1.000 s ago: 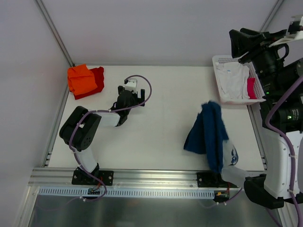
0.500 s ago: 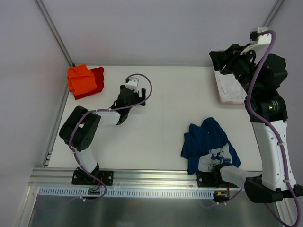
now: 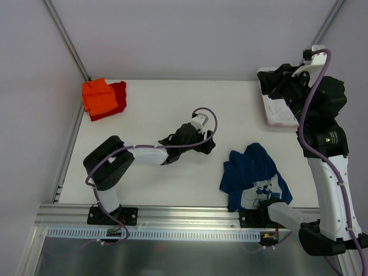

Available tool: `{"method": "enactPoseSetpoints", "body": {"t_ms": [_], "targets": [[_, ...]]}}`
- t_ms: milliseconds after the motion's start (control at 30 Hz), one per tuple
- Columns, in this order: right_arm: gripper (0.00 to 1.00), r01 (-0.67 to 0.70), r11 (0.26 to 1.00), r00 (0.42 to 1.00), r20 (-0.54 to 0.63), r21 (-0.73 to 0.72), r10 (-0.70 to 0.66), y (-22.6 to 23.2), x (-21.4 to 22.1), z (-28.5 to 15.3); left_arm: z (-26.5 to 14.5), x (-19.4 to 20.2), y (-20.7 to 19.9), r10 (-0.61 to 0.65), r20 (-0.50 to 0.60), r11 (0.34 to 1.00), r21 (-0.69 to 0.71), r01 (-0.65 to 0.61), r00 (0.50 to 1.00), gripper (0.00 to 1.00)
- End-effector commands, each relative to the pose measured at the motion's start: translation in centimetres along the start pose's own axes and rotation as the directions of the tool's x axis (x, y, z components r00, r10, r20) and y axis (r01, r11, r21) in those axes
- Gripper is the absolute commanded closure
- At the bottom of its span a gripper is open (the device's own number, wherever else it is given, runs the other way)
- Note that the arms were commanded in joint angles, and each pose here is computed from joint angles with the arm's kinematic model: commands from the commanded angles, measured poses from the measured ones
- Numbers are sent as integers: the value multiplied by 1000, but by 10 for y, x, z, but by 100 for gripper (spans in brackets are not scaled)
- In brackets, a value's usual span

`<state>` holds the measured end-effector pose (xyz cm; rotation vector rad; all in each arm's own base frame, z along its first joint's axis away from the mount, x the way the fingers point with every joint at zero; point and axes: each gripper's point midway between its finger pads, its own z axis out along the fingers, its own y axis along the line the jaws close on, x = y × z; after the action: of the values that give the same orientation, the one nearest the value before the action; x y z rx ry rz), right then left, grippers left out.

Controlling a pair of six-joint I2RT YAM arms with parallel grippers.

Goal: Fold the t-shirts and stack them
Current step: Move the tshirt to the center of the board

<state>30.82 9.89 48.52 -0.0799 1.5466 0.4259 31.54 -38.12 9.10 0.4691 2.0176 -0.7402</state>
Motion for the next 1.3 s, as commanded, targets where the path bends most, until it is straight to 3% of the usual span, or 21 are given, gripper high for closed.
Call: {"method": "enactPoseSetpoints", "body": {"t_ms": [0,267,667,1267], "targets": [[57,15,1000,998,69,-7,-15,4,-19,-9,7,0,-27,-114,-24,992,52,115,993,32],[57,15,1000,997,75,-20,-14,7,-21,-11,23,20,-63,-172,-89,975,127,182,981,37],[56,23,1000,998,66,-11,-22,4,-17,-10,9,69,-125,-210,-166,955,176,239,963,48],[56,17,1000,997,75,-20,-15,5,-13,-11,21,91,-123,-206,-201,961,143,237,958,48]]}}
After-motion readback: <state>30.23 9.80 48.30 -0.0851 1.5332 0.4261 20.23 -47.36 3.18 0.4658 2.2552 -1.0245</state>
